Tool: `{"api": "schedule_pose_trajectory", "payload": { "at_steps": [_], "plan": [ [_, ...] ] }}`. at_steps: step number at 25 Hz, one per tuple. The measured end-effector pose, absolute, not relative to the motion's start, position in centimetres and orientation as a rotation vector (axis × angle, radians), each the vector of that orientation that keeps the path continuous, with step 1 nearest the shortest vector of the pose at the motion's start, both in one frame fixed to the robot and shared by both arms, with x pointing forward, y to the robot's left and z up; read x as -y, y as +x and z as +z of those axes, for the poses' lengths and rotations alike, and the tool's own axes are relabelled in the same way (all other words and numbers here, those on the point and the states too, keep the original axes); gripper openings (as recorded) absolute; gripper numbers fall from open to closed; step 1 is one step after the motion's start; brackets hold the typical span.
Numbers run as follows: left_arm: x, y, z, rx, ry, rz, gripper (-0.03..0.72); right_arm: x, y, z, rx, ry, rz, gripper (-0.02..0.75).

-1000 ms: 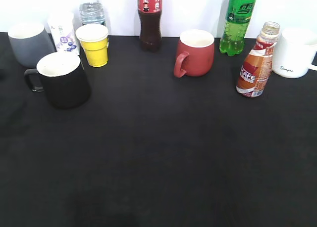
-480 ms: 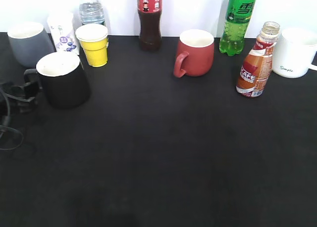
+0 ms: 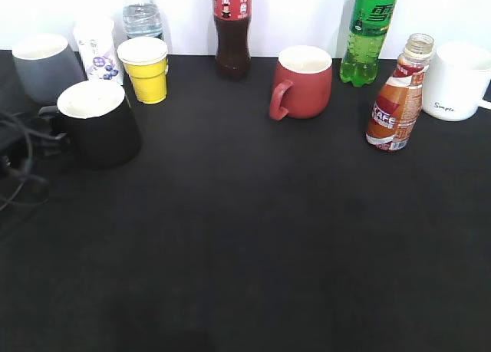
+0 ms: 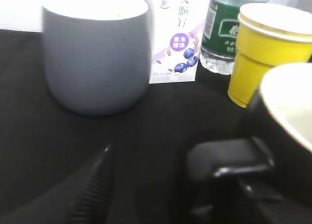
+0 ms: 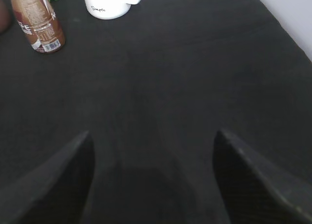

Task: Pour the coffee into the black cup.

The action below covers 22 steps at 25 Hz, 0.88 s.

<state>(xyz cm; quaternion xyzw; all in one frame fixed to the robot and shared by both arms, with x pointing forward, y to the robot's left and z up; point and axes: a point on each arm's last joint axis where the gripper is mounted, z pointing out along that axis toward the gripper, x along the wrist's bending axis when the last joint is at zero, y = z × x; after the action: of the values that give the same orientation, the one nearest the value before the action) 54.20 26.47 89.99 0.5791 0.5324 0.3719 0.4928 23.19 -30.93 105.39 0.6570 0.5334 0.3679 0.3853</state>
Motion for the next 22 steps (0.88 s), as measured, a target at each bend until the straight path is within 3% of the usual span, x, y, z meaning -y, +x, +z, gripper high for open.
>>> {"api": "schedule_pose_trajectory", "payload": {
  "at_steps": [5, 6, 8, 9, 12, 18, 22],
  "plan": [
    [-26.9, 57.5, 89.0, -1.173, 1.468, 0.915, 0.4, 30.9, 23.2, 105.4, -1.358, 1.673, 0.938, 0.589],
    [-26.6, 58.3, 88.9, -1.126, 1.478, 0.913, 0.334, 30.9, 23.2, 105.4, -1.358, 1.673, 0.938, 0.589],
    [-26.3, 58.9, 89.0, -1.076, 1.486, 0.909, 0.114, 30.9, 23.2, 105.4, -1.358, 1.673, 0.938, 0.589],
    [-26.3, 59.0, 89.1, -1.072, 1.48, 0.912, 0.06, 30.9, 23.2, 105.4, -1.358, 1.673, 0.938, 0.589],
    [-26.3, 58.5, 89.7, -1.066, 1.476, 0.918, 0.059, 30.9, 23.2, 105.4, -1.358, 1.673, 0.938, 0.589],
    [-25.0, 55.1, 94.9, -0.887, 1.411, 0.821, 0.057, 30.9, 23.2, 105.4, -1.358, 1.673, 0.938, 0.589],
    [-21.2, 54.6, 95.1, -0.766, 1.457, 0.681, 0.056, 30.9, 23.2, 105.4, -1.358, 1.673, 0.938, 0.589]
  ]
}}
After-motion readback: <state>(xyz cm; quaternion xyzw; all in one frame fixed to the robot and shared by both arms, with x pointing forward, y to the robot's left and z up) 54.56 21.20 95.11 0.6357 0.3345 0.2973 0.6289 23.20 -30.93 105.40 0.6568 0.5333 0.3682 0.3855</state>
